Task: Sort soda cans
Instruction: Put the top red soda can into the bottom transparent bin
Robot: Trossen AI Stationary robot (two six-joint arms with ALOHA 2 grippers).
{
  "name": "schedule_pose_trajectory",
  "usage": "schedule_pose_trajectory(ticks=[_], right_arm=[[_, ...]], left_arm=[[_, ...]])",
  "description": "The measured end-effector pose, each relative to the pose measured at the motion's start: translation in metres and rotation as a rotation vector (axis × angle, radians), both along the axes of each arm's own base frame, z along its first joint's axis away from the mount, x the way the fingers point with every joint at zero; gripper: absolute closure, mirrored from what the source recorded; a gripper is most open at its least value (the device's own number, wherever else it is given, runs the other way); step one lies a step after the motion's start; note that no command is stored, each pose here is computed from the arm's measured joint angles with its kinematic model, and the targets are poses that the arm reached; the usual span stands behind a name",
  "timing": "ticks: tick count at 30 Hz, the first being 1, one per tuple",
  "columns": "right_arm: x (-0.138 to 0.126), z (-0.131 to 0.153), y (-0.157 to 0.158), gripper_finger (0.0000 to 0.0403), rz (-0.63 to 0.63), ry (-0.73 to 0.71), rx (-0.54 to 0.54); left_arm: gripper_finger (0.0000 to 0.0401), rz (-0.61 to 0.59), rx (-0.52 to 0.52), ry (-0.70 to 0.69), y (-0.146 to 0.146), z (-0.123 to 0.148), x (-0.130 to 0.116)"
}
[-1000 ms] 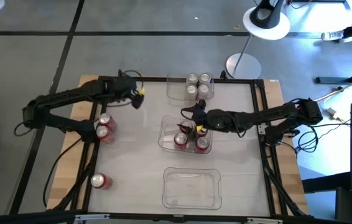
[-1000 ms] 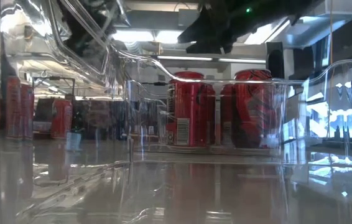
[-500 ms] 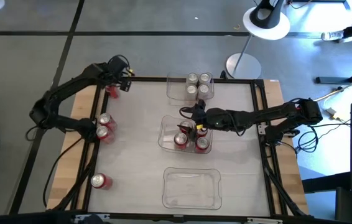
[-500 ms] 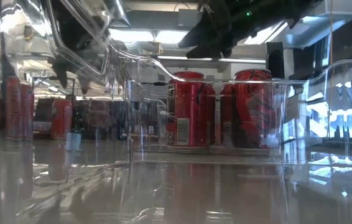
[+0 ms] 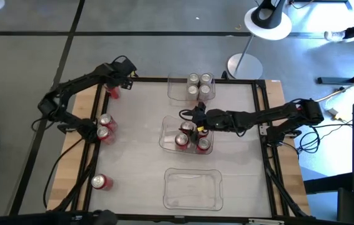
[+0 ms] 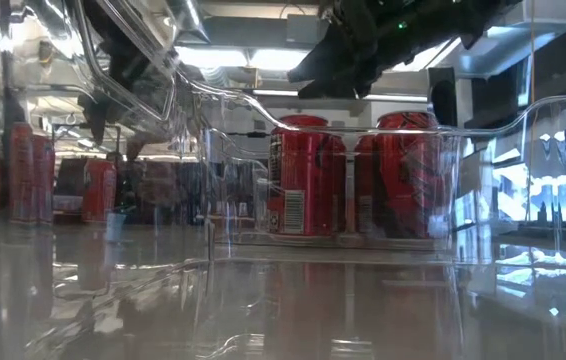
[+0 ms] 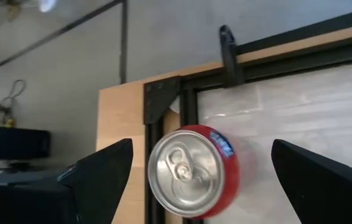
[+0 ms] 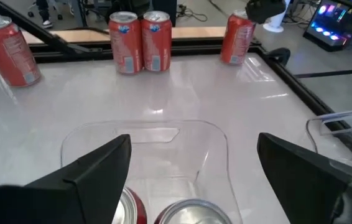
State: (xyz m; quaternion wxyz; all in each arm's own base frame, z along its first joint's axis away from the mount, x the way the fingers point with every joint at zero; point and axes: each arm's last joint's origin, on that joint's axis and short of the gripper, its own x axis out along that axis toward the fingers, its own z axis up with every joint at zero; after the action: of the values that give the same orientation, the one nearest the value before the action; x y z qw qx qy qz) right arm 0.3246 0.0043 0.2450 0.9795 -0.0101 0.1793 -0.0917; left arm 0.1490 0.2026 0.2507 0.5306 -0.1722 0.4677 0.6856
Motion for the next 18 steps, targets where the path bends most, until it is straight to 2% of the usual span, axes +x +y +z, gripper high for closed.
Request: schedule_pose_trajectory(ticks=[13,18], right_arm=[[0.0,-0.003,0.002,0.0054,0.073,0.028,0.028],[0.0,-0.003,0.003,0.0054,0.088,0.027,0.037]], left_arm=[[0.003,0.07,-0.04,0.052,0.007,-0.02,0.003],[0.003,0.074,-0.046,0.134,0.008,-0.034,0.003]])
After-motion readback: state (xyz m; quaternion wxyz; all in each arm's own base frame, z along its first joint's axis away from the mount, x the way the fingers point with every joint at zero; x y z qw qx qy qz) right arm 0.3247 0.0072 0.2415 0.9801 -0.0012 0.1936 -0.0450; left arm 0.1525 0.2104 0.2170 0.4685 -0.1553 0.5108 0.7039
